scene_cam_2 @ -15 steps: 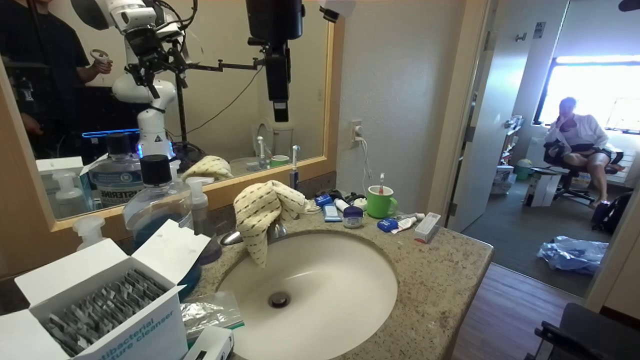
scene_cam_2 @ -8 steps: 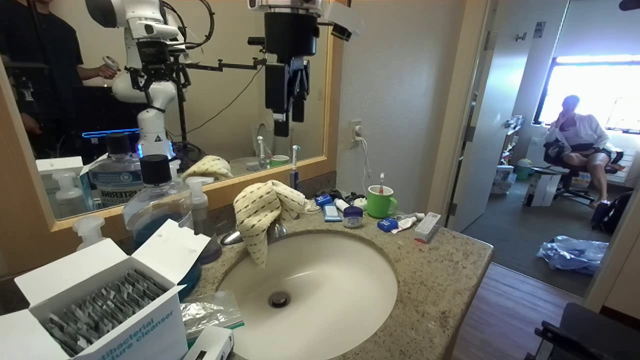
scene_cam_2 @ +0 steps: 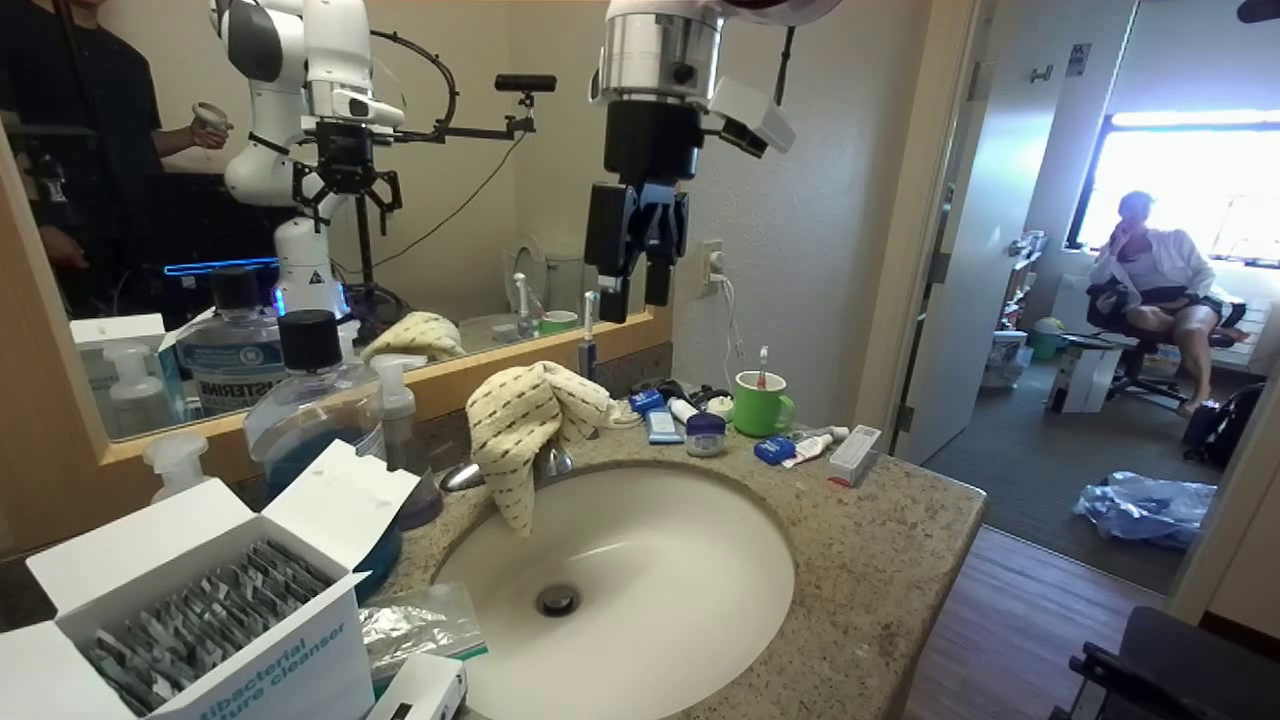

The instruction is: Pick the towel on the counter and put it on the faucet

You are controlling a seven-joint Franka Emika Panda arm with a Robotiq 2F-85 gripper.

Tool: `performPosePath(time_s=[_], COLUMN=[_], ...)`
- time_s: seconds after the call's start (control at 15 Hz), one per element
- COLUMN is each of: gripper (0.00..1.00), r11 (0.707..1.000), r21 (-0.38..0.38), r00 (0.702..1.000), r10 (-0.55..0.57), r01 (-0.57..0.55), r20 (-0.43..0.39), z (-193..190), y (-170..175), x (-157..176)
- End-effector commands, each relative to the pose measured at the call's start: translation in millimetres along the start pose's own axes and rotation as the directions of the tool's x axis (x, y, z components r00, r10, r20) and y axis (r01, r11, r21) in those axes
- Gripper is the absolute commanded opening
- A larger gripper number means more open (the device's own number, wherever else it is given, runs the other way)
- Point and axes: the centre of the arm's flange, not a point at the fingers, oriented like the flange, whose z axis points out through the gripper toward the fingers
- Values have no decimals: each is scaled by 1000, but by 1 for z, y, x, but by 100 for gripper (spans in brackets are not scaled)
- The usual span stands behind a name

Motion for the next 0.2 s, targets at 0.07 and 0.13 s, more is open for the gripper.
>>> performPosePath(time_s=[0.07,0.13], gripper=[100,100], r11=[1000,1000], r21=[-2,-3], r00=[1000,1000], r10=[23,28], r01=[-23,-28], r20=[6,6], z=[0,0], y=[-1,-1], x=[-7,-9])
